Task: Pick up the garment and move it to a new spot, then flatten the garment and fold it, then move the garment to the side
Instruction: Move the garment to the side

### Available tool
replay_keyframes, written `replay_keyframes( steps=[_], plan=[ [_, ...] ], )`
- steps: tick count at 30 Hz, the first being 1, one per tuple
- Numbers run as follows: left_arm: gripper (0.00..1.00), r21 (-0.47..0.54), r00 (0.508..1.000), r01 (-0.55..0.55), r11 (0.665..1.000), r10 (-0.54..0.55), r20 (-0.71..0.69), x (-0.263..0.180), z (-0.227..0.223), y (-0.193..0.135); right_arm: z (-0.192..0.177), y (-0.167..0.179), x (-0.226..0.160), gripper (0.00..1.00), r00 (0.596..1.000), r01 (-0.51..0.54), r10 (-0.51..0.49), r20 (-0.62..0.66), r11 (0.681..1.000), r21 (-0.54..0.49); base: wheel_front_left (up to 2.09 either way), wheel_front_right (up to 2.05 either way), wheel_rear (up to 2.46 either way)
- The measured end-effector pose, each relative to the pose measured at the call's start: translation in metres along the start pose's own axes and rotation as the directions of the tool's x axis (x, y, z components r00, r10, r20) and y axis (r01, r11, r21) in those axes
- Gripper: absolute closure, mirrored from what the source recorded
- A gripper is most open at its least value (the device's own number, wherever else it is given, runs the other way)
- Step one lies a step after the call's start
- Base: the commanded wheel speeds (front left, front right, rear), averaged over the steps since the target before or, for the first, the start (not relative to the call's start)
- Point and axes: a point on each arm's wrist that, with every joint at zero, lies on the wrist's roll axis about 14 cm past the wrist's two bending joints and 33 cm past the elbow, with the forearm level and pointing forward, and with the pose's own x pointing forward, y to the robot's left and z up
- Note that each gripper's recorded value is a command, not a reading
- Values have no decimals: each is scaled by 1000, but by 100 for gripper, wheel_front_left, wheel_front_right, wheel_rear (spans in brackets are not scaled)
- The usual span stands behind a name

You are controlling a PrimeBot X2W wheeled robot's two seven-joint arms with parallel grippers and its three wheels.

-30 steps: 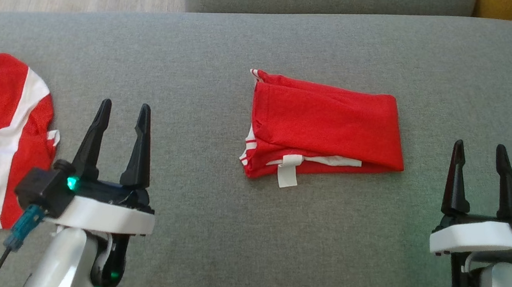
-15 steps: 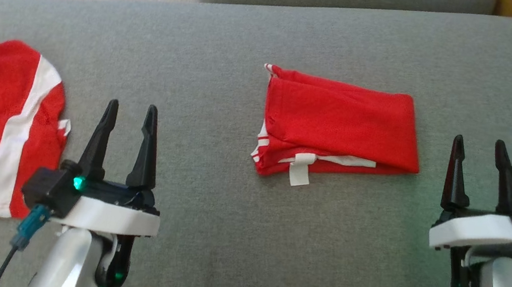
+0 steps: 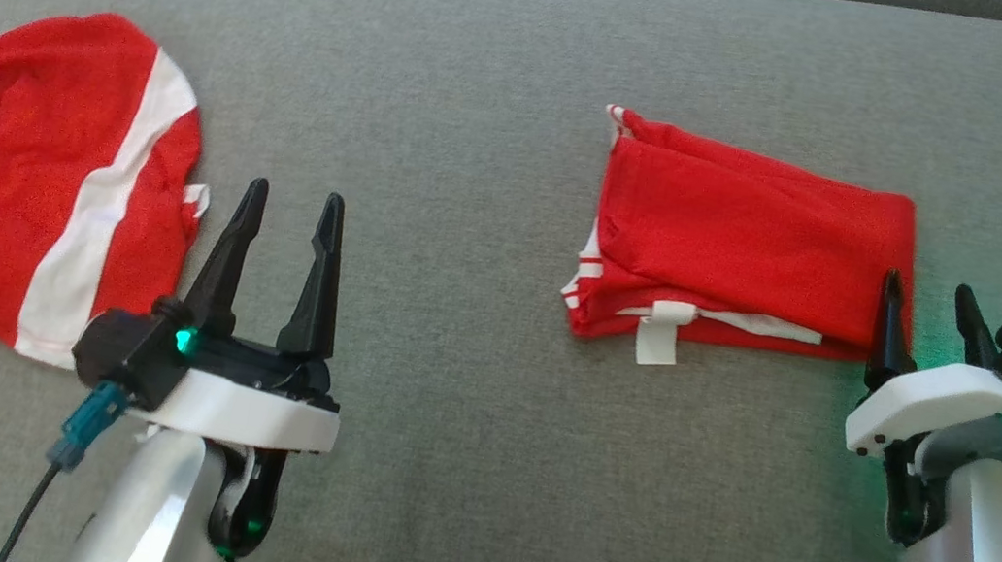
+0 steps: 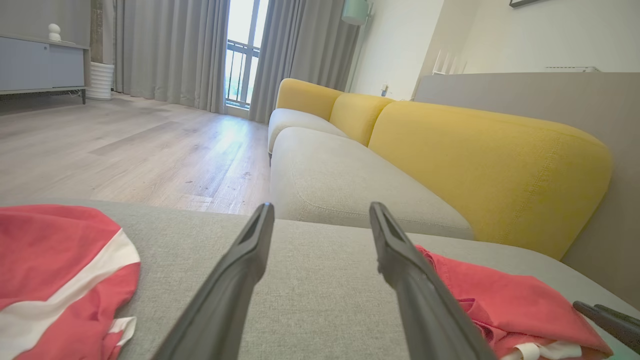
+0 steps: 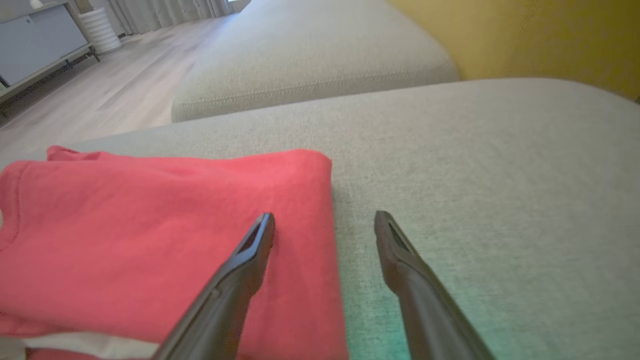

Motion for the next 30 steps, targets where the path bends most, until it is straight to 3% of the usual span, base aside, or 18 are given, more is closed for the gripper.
replay_keyframes(
  steps=[7,12,13,14,18,25,30],
  plan=[
    [0,-3,999,-31,1000,31,-20,-4,-7,11,-35,13,17,0,990,-14,20,-140,999,44,0,0,0],
    [0,-2,999,-35,999,35,-27,-3,-9,13,-38,20,26,0,986,-35,42,-159,998,51,0,0,0],
    [0,-2,999,-35,999,35,-27,-3,-9,13,-38,22,29,67,986,-42,49,-159,998,48,0,0,0],
    [0,-2,999,-35,999,35,-28,-2,-9,13,-37,23,31,100,986,-45,52,-158,998,47,0,0,0],
    [0,-3,999,-27,1000,27,-26,1,-9,11,-33,27,33,100,989,-60,62,-133,998,17,0,0,0],
    [0,-14,1000,3,1000,-3,-19,9,-9,1,-14,5,26,100,997,-34,25,-70,991,-133,0,0,0],
    [0,-24,999,27,999,-28,-28,15,-14,-7,13,-56,22,100,997,59,-67,-22,960,-274,0,0,0]
  ],
)
